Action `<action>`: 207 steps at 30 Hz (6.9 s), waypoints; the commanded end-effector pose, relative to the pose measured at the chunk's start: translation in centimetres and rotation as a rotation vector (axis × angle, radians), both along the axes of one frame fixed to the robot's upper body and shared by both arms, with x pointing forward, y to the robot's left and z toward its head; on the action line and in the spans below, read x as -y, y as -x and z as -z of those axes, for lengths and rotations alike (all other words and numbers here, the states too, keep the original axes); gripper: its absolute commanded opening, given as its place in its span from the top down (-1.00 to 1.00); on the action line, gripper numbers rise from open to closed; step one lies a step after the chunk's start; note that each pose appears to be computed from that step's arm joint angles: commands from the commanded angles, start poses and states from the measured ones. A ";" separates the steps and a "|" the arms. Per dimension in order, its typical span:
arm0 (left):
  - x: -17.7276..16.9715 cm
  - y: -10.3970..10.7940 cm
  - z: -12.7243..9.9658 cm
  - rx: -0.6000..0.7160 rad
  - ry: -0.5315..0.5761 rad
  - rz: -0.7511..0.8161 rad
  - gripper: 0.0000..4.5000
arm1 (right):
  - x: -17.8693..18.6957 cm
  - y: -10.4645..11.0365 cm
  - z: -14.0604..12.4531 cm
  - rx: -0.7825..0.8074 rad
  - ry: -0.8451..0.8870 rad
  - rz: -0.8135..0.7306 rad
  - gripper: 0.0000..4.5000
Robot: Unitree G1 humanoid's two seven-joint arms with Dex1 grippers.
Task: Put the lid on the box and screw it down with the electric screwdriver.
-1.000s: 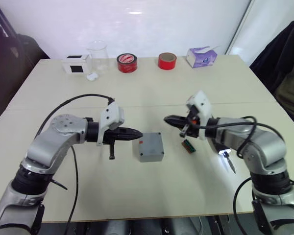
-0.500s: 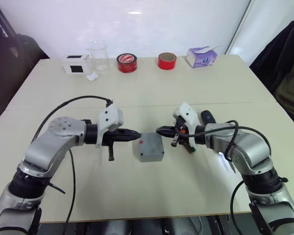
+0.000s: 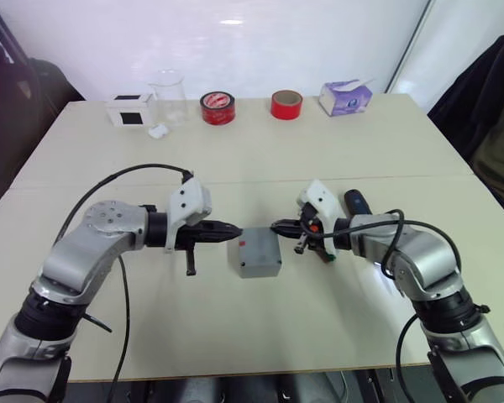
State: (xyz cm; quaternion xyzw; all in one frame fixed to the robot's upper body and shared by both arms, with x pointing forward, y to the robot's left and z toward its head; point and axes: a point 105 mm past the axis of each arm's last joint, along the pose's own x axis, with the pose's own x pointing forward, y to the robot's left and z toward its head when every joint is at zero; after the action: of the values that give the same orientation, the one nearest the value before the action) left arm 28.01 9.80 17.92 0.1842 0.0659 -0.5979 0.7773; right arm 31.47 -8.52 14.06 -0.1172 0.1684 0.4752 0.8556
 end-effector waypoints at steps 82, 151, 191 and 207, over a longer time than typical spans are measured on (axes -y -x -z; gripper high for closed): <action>1.1 -0.2 -0.1 0.085 0.031 0.029 1.00 | 5.8 -3.6 -12.3 0.023 -0.037 0.227 0.20; 2.0 -1.5 6.0 -0.051 -0.084 0.019 1.00 | -1.3 0.8 -4.1 0.365 -0.319 0.058 0.20; 2.4 -1.5 4.8 -0.064 -0.004 0.036 1.00 | 1.0 0.9 -11.1 0.443 -0.505 0.157 0.20; 2.2 1.7 -2.6 0.066 0.111 0.156 1.00 | 11.8 -0.9 -9.9 -0.078 -0.115 0.511 0.20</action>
State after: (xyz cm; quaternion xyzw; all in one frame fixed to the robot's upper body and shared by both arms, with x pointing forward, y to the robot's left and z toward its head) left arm 27.00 7.29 18.80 0.1597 0.0205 -0.6503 0.7424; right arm 32.17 -18.41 23.49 0.0008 0.1725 0.2988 0.9386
